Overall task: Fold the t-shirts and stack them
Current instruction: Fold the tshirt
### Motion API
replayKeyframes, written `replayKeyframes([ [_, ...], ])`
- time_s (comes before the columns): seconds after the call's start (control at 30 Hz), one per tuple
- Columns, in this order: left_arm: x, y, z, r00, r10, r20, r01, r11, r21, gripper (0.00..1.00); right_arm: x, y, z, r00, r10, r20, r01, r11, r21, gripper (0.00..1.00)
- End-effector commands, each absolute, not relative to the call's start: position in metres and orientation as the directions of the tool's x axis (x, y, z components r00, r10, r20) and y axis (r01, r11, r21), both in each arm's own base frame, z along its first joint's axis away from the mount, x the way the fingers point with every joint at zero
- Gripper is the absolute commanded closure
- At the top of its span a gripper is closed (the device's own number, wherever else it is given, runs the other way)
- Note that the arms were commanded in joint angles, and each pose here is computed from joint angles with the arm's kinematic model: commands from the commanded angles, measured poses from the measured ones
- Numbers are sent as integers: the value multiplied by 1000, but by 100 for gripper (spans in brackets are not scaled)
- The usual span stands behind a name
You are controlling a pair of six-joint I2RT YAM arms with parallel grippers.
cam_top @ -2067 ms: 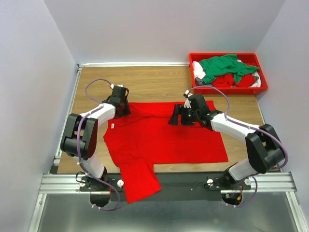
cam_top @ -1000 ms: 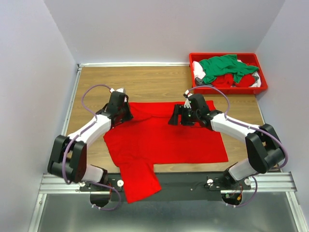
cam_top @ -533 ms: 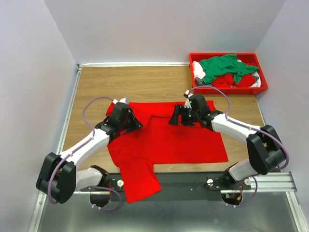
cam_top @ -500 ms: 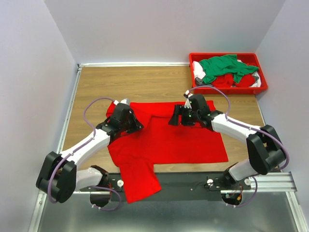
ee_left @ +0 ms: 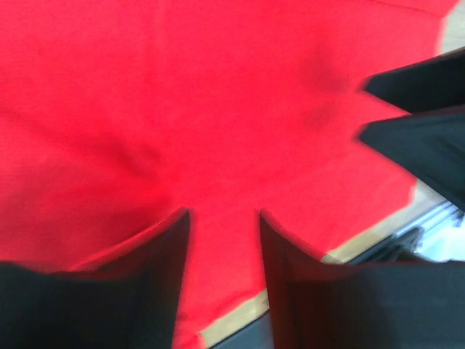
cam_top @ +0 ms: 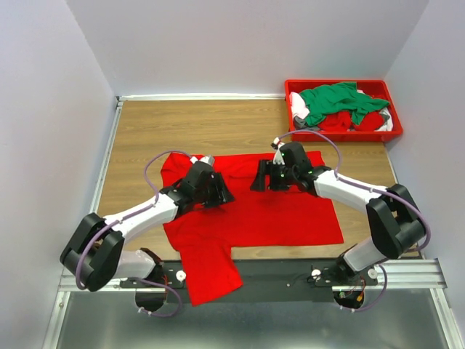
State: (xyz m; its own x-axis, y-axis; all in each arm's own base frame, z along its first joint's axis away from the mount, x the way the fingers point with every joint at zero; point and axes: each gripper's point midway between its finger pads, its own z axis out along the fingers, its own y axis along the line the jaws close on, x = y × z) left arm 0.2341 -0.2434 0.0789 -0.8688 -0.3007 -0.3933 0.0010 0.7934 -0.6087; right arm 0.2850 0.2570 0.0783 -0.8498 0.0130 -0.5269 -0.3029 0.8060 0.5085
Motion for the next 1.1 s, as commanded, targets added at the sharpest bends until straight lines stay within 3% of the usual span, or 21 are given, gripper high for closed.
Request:
replayKeyframes([
  [0.0,238,-247,100,-845,-312,-435,40,773,-633,42,281,281,83,-866,-13,-499,-328,769,549,16],
  [0.2,245,-189,90,-781,-410,-471,-118,837,-534,42,275,311,87,-891,19,-454,-309,708,635,19],
  [0.5,247,-104,55,-689,-562,-457,-351,811,-468,42,260,354,83,-912,-9,-411,-327,622,711,22],
  [0.6,248,-95,47,-685,-564,-462,-373,816,-442,42,257,358,80,-914,-22,-405,-330,618,713,22],
  [0.63,248,-95,42,-694,-559,-454,-375,819,-434,37,256,359,79,-914,-27,-404,-333,617,713,22],
  [0.83,252,-98,29,-728,-524,-442,-357,841,-407,36,254,357,75,-914,-28,-405,-333,622,708,22],
  [1.07,263,-104,31,-739,-509,-442,-332,845,-420,45,254,355,74,-912,-25,-409,-333,627,704,22],
])
